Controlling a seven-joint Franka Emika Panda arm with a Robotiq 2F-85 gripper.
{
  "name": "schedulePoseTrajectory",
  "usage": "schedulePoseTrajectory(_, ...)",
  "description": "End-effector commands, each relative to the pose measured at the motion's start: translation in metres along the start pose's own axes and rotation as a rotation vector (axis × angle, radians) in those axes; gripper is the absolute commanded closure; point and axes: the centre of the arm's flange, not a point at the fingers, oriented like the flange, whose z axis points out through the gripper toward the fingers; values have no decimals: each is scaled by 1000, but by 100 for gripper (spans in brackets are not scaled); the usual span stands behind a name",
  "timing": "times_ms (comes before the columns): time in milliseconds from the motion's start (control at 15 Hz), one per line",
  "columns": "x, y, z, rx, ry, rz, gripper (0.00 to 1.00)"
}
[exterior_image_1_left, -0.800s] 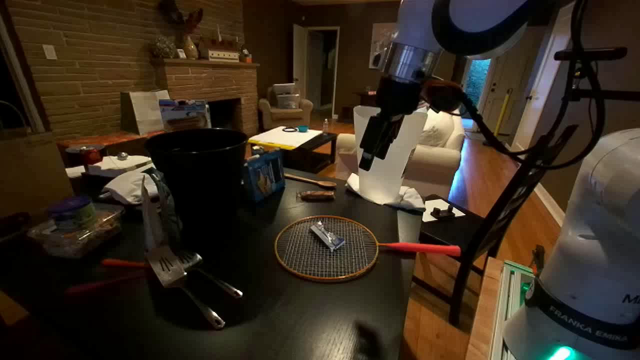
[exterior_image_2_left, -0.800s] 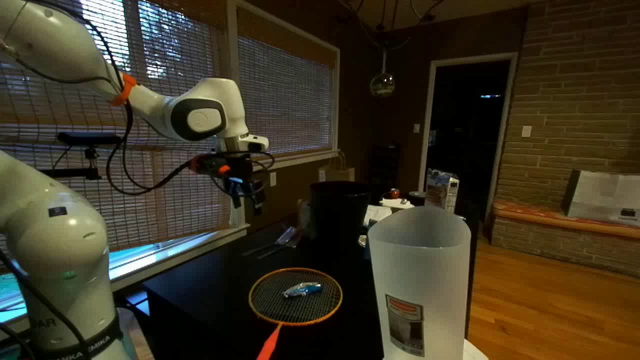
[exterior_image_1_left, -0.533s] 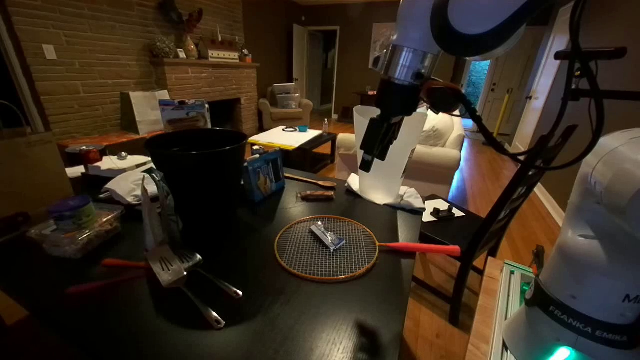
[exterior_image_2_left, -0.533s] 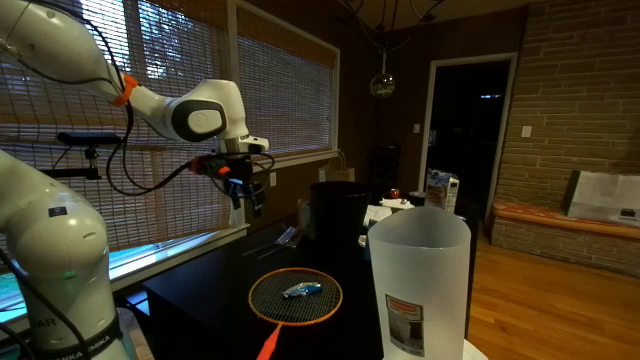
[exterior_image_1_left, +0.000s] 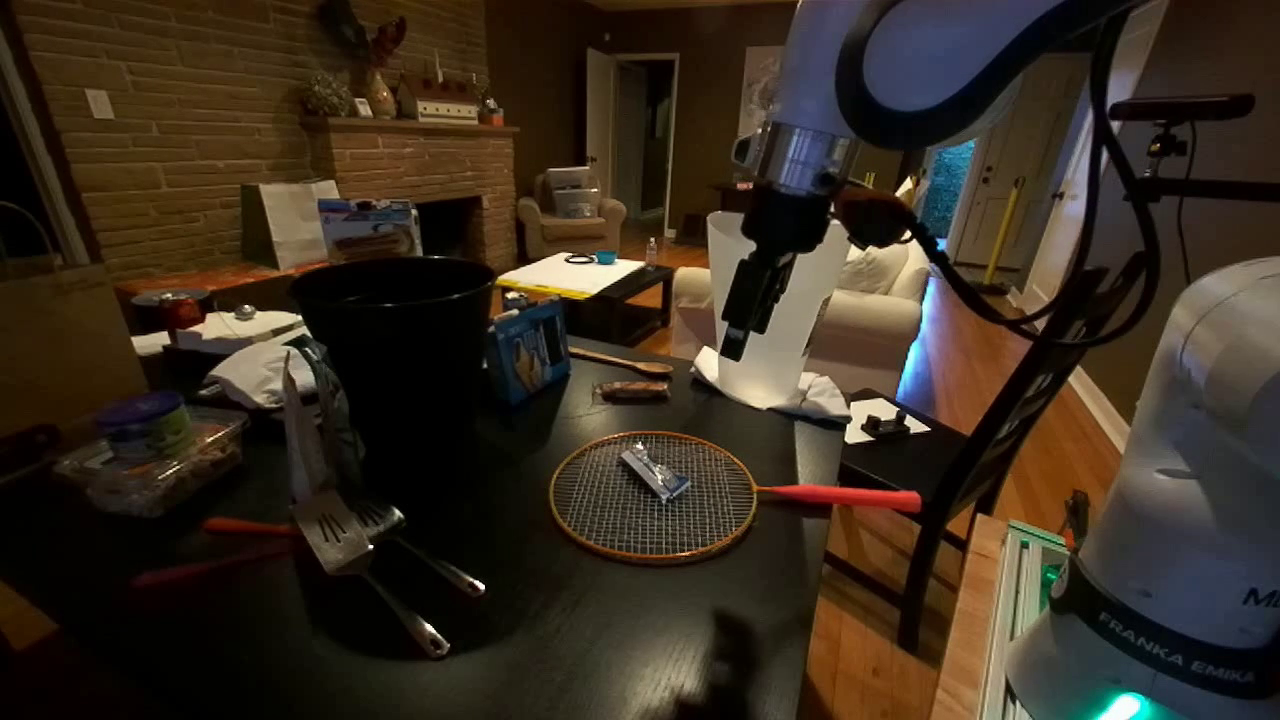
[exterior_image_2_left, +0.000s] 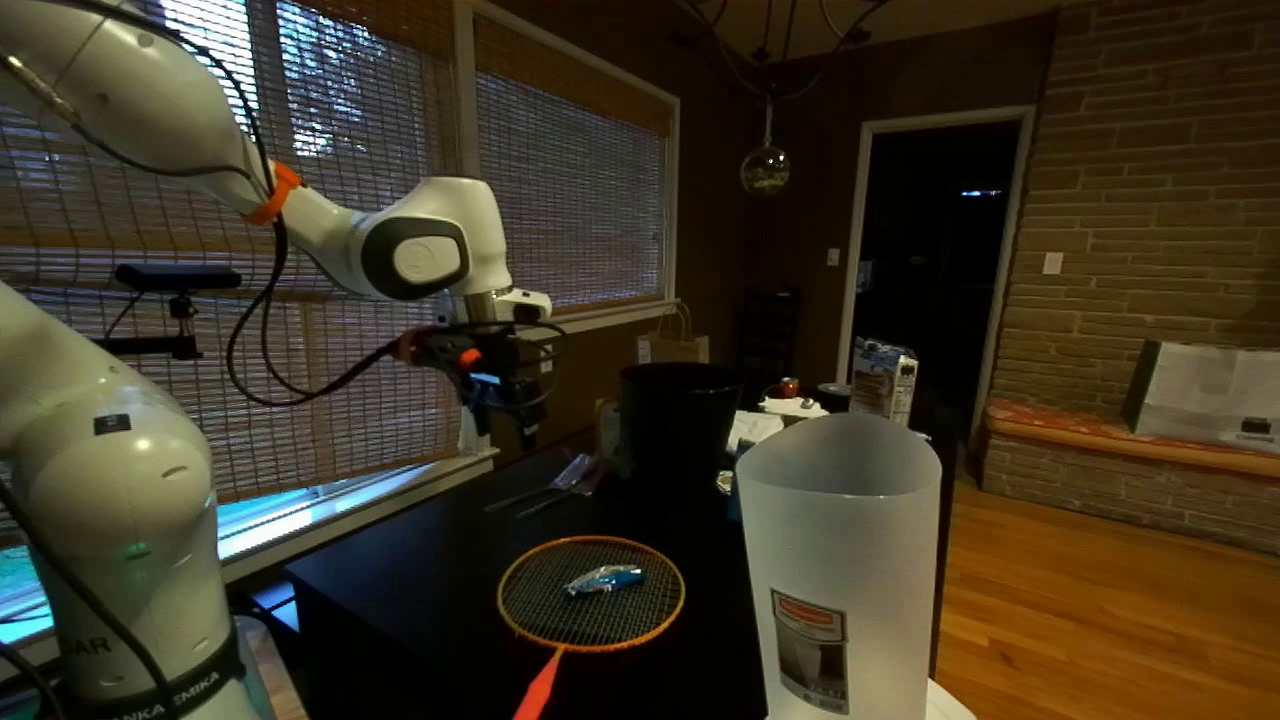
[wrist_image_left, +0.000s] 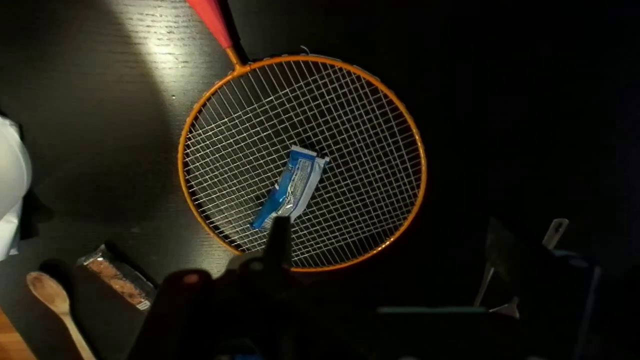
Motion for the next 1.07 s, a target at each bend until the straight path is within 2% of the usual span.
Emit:
schedulePoseTrajectory(0, 4, 31, 48, 9, -56, -102, 0)
schedulePoseTrajectory(400, -17, 66, 97, -13, -149, -240, 0)
schedulePoseTrajectory(600, -30, 85, 112, -24, -167, -311, 0)
schedulePoseTrajectory(867, -48, 114, 136, -79, -207, -339, 0)
schedulePoseTrajectory(933, -25, 104, 116, -43, -199, -313, 0)
schedulePoseTrajectory(1000, -27, 109, 120, -45, -207, -306, 0)
